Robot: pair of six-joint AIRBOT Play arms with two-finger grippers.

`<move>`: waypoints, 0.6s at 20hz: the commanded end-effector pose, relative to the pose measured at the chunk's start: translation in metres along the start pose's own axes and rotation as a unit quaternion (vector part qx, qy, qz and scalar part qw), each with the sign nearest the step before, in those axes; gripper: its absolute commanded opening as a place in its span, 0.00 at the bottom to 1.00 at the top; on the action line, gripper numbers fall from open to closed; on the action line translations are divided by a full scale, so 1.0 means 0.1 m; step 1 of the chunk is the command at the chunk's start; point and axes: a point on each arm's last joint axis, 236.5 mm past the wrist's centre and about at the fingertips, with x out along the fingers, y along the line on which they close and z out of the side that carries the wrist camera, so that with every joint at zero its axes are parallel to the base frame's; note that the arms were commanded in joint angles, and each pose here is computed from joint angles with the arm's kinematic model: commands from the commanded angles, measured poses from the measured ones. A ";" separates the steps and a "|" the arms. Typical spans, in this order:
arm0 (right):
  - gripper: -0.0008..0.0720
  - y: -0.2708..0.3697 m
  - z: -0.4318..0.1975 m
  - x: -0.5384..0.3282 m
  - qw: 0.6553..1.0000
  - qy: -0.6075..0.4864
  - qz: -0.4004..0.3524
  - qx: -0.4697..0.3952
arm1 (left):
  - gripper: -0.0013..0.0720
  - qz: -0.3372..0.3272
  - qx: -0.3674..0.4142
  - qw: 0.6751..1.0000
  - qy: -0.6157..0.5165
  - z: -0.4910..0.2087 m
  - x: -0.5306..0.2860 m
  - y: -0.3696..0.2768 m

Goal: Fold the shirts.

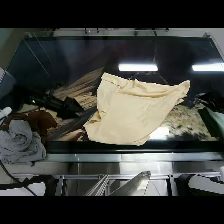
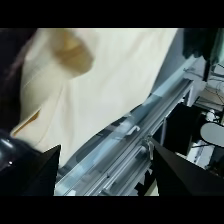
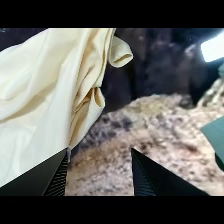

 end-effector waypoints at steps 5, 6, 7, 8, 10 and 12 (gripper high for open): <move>0.61 0.05 -0.12 -0.01 1.000 0.027 0.012 0.006 | 0.84 0.043 -0.094 0.989 0.102 -0.94 0.80 0.51; 0.62 0.05 -0.13 -0.01 1.000 0.028 0.012 0.006 | 0.84 0.044 -0.094 0.988 0.116 -1.02 0.89 0.49; 0.62 0.05 -0.13 -0.01 1.000 0.028 0.012 0.006 | 0.84 0.041 -0.091 0.988 0.121 -1.04 0.97 0.45; 0.62 0.05 -0.13 -0.01 1.000 0.028 0.012 0.006 | 0.84 0.038 -0.081 0.989 0.118 -1.01 1.06 0.40; 0.62 0.05 -0.13 -0.01 0.999 0.029 0.012 0.012 | 0.84 0.026 -0.050 0.994 0.096 -0.80 1.23 0.23; 0.62 0.01 -0.16 0.03 0.999 0.035 0.010 0.027 | 0.40 0.023 -0.013 0.995 0.099 -0.63 1.35 0.05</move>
